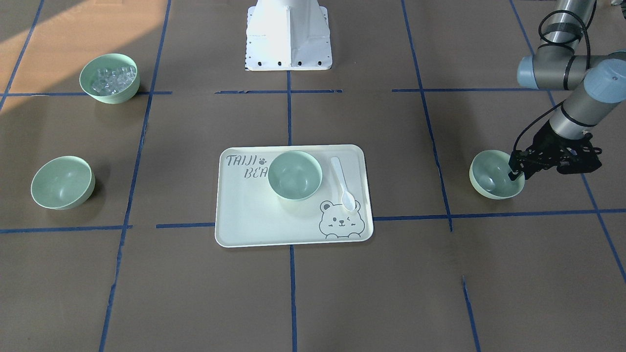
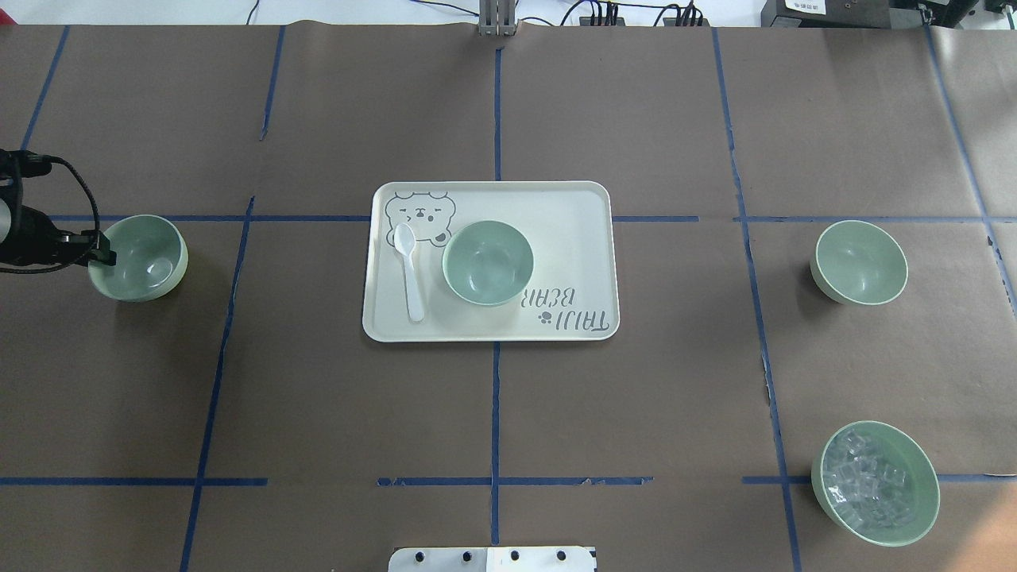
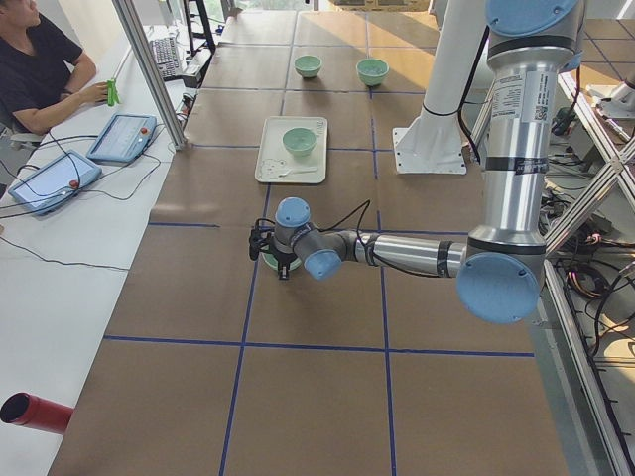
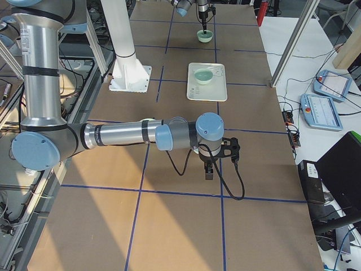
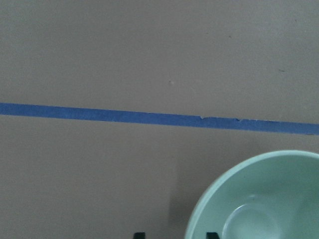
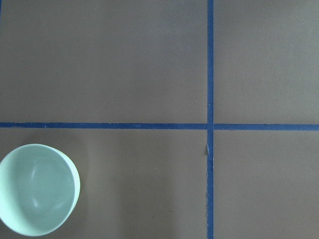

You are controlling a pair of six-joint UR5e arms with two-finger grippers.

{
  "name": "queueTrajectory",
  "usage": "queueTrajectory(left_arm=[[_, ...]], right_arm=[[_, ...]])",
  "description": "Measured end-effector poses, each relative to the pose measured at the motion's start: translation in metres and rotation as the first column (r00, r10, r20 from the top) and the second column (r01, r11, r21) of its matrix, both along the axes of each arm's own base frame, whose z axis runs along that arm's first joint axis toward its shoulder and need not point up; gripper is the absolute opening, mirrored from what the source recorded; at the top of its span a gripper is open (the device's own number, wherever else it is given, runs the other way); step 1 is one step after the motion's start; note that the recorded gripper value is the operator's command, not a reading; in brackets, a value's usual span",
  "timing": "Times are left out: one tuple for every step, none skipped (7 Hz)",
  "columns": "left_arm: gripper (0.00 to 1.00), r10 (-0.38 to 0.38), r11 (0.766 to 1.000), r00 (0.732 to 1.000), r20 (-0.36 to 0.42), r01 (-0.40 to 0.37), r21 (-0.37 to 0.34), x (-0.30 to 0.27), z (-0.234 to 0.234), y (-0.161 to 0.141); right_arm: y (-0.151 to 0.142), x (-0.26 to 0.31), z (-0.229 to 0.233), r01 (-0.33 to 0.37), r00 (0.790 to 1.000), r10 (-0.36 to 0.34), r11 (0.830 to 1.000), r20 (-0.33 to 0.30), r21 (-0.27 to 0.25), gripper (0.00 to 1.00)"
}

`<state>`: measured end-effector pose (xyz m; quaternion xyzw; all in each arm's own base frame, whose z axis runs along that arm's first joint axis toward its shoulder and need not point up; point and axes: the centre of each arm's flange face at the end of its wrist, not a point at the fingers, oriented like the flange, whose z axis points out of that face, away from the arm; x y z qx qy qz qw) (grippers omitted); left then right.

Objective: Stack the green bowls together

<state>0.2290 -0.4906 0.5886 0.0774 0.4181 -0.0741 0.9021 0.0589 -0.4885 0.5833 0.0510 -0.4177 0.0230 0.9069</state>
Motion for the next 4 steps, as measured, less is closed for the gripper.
queueTrajectory(left_arm=[[0.0,-0.001,1.0,1.0,-0.01,0.001,0.0,0.0,-0.005,0.0],[0.0,0.011,1.0,0.999,-0.032,-0.011,0.0,0.0,-0.015,0.002],[0.0,0.031,0.999,0.997,-0.065,-0.033,-0.017,-0.004,-0.027,0.003],[0.0,0.027,0.999,0.996,-0.09,-0.031,-0.04,-0.016,-0.047,-0.004]], right_arm=[[-0.001,-0.001,0.0,0.001,1.0,-0.001,1.0,0.001,0.0,1.0],[-0.001,-0.002,-0.001,0.001,1.0,-0.001,1.0,0.002,0.0,1.0],[-0.004,-0.009,-0.003,-0.002,1.0,0.003,1.0,0.004,-0.001,1.0],[-0.009,-0.025,-0.006,-0.013,1.0,0.013,1.0,0.012,-0.001,1.0]])
